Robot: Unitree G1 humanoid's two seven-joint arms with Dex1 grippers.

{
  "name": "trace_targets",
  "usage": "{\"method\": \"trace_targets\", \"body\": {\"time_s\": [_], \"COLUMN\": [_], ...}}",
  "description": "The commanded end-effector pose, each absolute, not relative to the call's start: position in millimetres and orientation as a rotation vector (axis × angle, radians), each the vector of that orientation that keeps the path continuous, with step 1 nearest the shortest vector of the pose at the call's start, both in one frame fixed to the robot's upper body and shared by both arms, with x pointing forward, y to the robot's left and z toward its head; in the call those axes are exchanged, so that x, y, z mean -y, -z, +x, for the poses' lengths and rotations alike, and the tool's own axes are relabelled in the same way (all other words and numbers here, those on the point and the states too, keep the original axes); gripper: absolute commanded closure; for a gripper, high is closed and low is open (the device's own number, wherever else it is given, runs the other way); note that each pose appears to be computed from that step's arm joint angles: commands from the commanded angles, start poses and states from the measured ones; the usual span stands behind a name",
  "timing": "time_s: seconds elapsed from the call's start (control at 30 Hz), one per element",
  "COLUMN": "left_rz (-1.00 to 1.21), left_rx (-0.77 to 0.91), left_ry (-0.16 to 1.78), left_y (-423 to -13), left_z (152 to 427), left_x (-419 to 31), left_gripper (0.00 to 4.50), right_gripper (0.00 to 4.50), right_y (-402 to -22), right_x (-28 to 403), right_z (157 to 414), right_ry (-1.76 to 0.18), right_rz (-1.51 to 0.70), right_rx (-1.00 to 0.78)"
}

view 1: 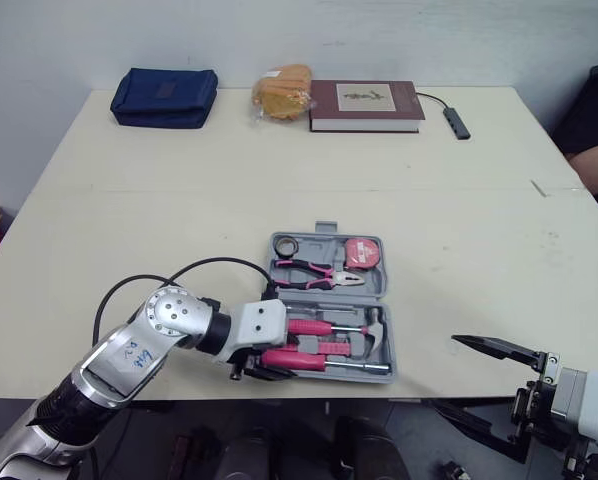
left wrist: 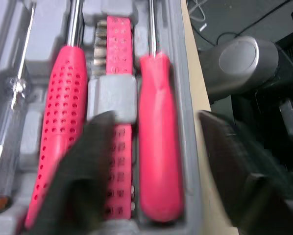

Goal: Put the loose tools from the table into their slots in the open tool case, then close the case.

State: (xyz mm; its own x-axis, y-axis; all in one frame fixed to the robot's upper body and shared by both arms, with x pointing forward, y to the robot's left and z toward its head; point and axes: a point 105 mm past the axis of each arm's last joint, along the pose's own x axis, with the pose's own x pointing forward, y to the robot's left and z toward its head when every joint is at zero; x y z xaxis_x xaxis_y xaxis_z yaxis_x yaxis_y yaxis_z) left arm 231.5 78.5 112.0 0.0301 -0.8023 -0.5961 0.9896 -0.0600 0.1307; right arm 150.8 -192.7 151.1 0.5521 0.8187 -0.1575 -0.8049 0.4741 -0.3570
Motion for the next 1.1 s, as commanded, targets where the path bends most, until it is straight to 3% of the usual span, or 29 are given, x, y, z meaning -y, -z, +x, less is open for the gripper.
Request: {"method": "trace_targets", "body": {"time_s": [0.03, 0.2, 0.23, 0.33, 0.57, 0.77, 1.1], "left_rz": [0.601, 0.433, 0.410, 0.389, 0.421, 0.336, 0.433], "left_rx": [-0.294, -0.061, -0.016, -0.007, -0.062, -0.149, -0.194], "left_ry": [1.556, 1.604, 1.624, 1.674, 1.651, 1.611, 1.648], "left_y": [-122, -150, -154, -148, -111, -95, -78], "left_z": [230, 230, 228, 224, 233, 237, 235], "left_x": [-73, -63, -62, -68, -72, -69, -64], "left_gripper": [0.11, 0.11, 0.37, 1.34, 4.44, 4.44, 4.44], "right_gripper": [0.00, 0.00, 0.00, 0.00, 0.00, 0.00, 0.00], "right_y": [-154, -152, -151, -149, -141, -139, -136], "right_x": [190, 190, 190, 192, 193, 194, 200], "right_z": [149, 152, 153, 156, 152, 151, 146], "right_ry": [-0.994, -0.989, -0.985, -0.977, -0.967, -0.962, -0.951], "right_rz": [-0.432, -0.429, -0.427, -0.425, -0.423, -0.423, -0.430], "right_rx": [0.065, 0.070, 0.073, 0.075, 0.065, 0.062, 0.042]}}
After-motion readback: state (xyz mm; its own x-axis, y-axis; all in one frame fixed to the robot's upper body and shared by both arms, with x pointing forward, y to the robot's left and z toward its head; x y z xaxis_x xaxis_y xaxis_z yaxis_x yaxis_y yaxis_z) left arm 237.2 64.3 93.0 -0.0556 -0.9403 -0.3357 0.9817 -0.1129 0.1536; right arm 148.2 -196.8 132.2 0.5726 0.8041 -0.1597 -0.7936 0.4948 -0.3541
